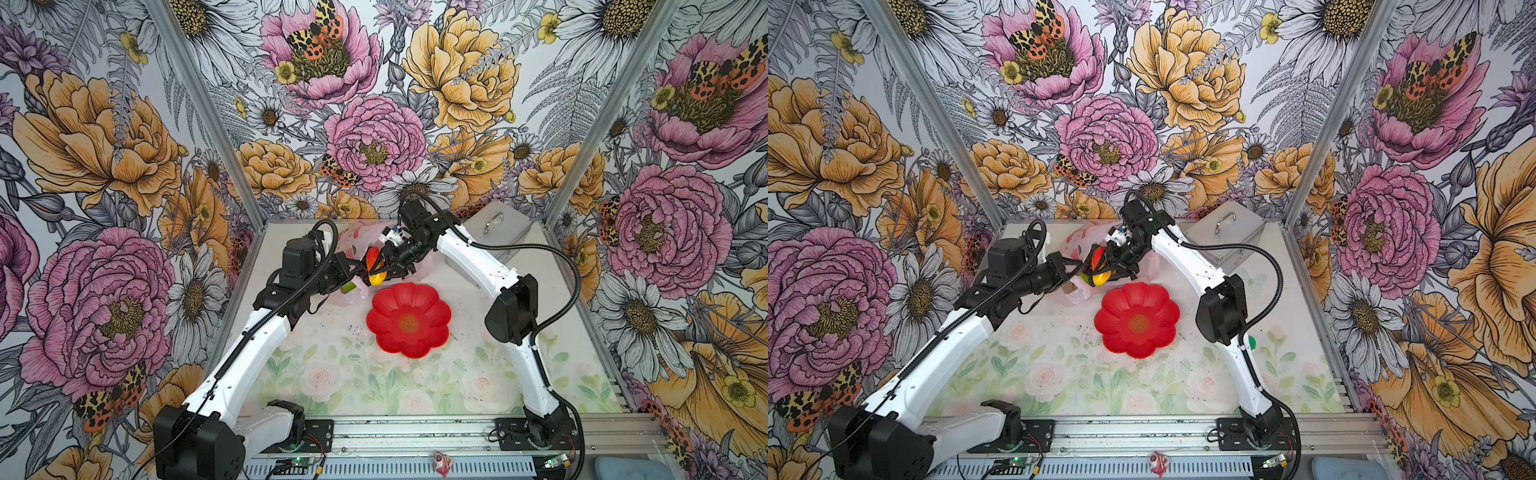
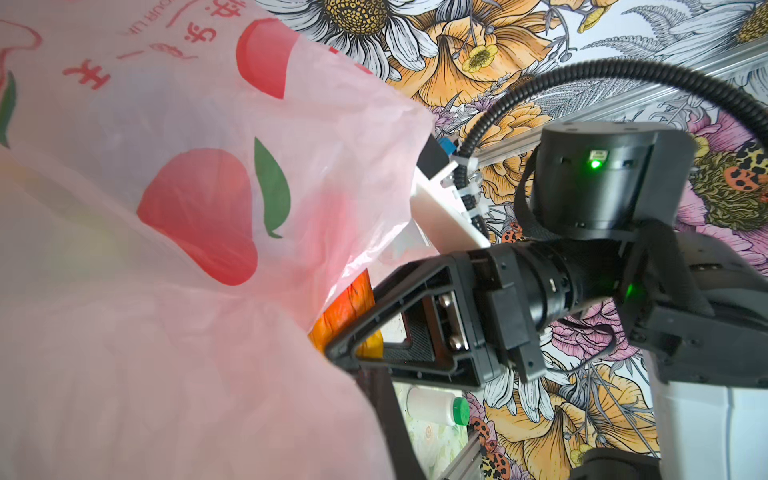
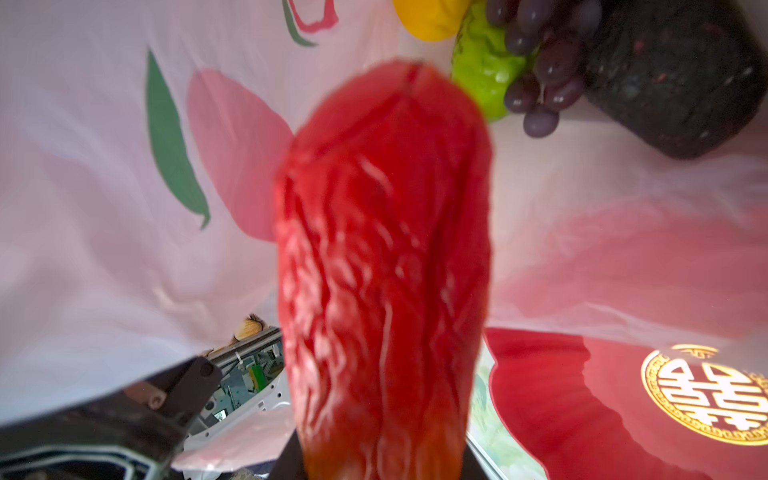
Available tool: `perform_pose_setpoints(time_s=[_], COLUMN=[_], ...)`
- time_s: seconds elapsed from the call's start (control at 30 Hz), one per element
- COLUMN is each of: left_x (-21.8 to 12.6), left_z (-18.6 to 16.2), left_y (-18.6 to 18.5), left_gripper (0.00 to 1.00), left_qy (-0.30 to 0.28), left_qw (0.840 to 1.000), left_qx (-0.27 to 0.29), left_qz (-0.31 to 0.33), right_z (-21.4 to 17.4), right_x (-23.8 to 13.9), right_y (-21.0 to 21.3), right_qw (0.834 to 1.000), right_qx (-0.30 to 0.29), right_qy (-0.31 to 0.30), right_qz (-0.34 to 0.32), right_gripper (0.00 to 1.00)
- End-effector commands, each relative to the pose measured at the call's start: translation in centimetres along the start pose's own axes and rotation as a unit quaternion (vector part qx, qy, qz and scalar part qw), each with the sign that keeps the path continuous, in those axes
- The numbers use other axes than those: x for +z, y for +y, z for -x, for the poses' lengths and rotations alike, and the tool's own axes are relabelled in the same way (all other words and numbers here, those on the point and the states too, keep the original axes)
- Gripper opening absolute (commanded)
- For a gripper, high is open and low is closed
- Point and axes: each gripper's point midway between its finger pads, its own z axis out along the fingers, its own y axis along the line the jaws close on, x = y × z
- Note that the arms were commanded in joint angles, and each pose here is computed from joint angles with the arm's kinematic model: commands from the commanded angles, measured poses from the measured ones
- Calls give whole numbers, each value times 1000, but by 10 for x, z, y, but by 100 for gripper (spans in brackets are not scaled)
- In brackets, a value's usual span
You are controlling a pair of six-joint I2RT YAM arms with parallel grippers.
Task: Place the fruits into the plastic bag
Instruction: 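Lift the mango from the bowl and carry it over the pink bag's opening, then lower the mango into the pink bag and open the right gripper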
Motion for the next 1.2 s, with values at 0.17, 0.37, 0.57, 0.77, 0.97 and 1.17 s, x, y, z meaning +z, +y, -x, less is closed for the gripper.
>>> perform_pose_setpoints(time_s=[0.17,0.37,0.57,0.77,0.97,1.17], left_x=[1,-1,-1,-1,-1,-2], left_z=[0,-1,-1,-1,1,3], left_y=[-1,0,2,4,7,9], left_gripper=[0,0,0,0,0,0], left_qy=[-10,-11,-12,-11,-11,-11], left_qw=[1000,1000,1000,1000,1000,1000], left_qx=[5,4,3,1,-2,-5], left_qz=[-1,-1,1,2,3,2], right_z=[51,77,96,102,98,96], right_x=[4,3,9,21,38,54], right_y=[-8,-18,-22,-27,-31,-42], right_qw=[996,986,974,963,959,964], right_qx=[5,-13,-44,-80,-115,-110], right_qy=[-84,-148,-197,-216,-203,-185], right_qz=[-28,-70,-106,-139,-159,-158], right_gripper=[20,20,20,21,21,23])
